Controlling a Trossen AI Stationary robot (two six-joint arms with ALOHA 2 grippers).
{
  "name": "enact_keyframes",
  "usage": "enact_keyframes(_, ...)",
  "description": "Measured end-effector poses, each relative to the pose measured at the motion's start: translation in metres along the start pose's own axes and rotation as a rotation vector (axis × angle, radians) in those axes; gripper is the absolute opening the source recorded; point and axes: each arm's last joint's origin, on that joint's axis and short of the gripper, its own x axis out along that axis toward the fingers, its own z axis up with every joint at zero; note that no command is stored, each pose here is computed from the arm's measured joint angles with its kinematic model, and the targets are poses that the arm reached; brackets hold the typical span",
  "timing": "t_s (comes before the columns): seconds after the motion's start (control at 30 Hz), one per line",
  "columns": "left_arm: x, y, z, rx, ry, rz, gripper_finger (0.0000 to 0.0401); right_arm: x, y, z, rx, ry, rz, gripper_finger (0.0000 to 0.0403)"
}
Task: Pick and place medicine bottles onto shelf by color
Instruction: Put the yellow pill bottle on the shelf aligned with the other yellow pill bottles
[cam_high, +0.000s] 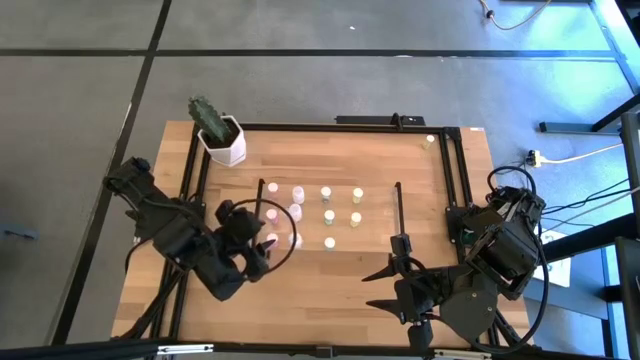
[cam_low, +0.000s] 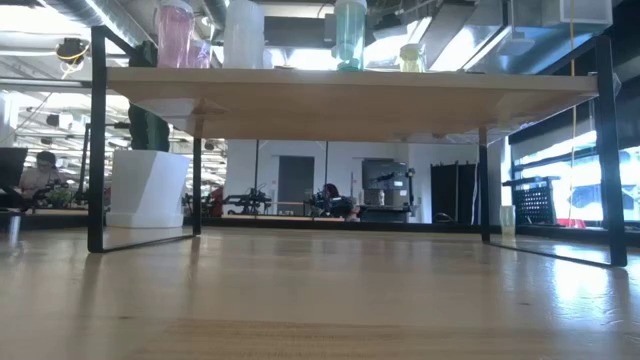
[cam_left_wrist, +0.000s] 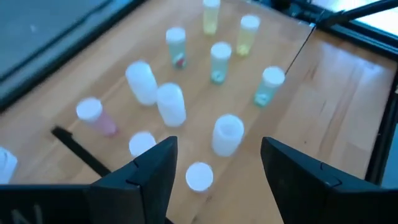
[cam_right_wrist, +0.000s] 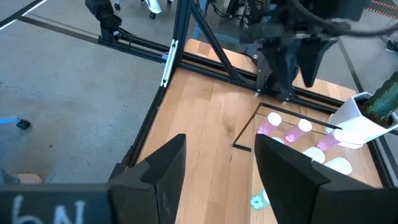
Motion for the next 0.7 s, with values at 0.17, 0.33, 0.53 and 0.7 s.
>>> enact_keyframes(0.17, -0.009, -0.003, -0.004, 0.064, -0.062, -0.011, 0.0224, 0.0, 0.0, 0.0, 0.0, 0.0, 0.0, 0.0192)
enact_keyframes(0.33, -0.016, -0.005, -0.009, 0.084, -0.085, -0.026, 0.0224, 0.0, 0.0, 0.0, 0.0, 0.0, 0.0, 0.0192)
enact_keyframes(0.53, -0.022, -0.007, -0.014, 0.081, -0.116, -0.041, 0.0224, 0.0, 0.0, 0.0, 0.005, 0.001, 0.007, 0.0192)
enact_keyframes(0.7, -0.023, -0.007, -0.014, 0.07, -0.116, -0.043, 0.0224, 0.001, -0.005, -0.002, -0.011, 0.016, -0.067, 0.0192)
